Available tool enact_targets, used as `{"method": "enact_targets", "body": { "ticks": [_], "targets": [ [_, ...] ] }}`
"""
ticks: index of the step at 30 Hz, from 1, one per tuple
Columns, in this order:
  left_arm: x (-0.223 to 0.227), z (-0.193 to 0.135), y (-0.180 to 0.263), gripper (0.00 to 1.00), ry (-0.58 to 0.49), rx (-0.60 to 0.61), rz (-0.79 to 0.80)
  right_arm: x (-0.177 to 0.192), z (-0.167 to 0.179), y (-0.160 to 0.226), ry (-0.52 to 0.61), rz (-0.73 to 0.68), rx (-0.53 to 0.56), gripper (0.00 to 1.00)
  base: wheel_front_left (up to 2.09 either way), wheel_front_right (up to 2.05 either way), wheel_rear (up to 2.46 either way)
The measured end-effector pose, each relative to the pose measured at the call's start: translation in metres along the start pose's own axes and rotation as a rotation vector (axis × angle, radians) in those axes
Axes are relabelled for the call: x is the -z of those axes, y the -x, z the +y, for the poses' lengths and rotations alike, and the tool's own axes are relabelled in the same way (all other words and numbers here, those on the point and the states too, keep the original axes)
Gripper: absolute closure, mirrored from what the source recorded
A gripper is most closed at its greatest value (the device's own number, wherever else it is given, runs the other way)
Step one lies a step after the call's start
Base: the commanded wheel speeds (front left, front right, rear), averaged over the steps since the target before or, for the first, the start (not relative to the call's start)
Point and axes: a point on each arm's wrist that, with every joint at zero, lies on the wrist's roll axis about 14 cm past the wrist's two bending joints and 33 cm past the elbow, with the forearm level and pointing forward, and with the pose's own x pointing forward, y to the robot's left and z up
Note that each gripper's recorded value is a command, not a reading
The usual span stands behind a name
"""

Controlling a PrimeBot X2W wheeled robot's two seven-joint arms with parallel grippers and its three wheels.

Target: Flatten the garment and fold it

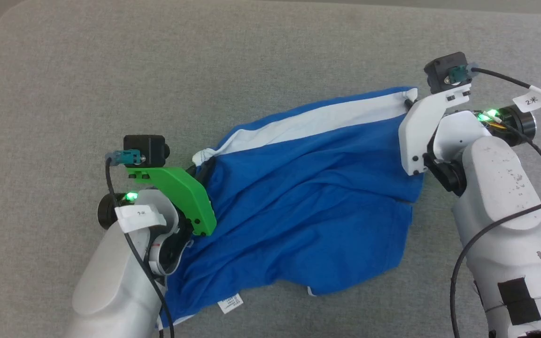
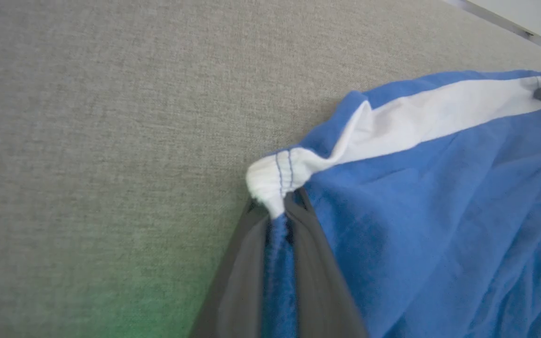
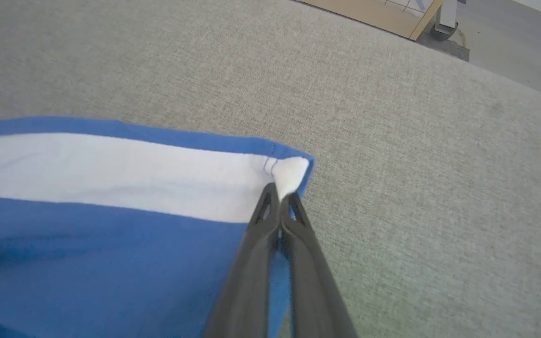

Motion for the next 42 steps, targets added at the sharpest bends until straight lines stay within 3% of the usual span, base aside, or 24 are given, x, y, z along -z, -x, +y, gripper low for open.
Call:
{"method": "enact_targets", "body": {
  "ticks": [5, 9, 13, 21, 28, 33, 42],
  "targets": [
    [-0.009, -0.008, 0.003, 1.00, 0.009, 0.021, -0.031, -0.008, 0.002, 0.009, -0.033, -0.036, -0.015, 1.00, 0.00, 0.00, 0.00],
    [-0.051, -0.017, 0.015, 1.00, 0.063, 0.073, -0.143, -0.045, 0.009, 0.033, -0.186, -0.153, -0.089, 1.00, 0.00, 0.00, 0.00],
    [-0.116, -0.027, 0.025, 1.00, 0.030, 0.113, -0.271, -0.105, 0.004, 0.061, -0.259, -0.292, -0.132, 1.00, 0.00, 0.00, 0.00],
    [-0.252, -0.046, 0.043, 1.00, -0.085, 0.115, -0.525, -0.231, -0.034, 0.130, -0.273, -0.595, -0.103, 1.00, 0.00, 0.00, 0.00],
    [-0.328, -0.062, 0.042, 1.00, -0.144, 0.100, -0.698, -0.302, -0.055, 0.158, -0.232, -0.802, -0.049, 1.00, 0.00, 0.00, 0.00],
    [-0.344, -0.067, 0.028, 1.00, -0.201, 0.097, -0.773, -0.319, -0.068, 0.158, -0.218, -0.884, -0.007, 1.00, 0.00, 0.00, 0.00],
    [-0.278, -0.057, -0.020, 1.00, -0.211, 0.135, -0.670, -0.267, -0.057, 0.108, -0.245, -0.760, -0.047, 1.00, 0.00, 0.00, 0.00]
  ]
}}
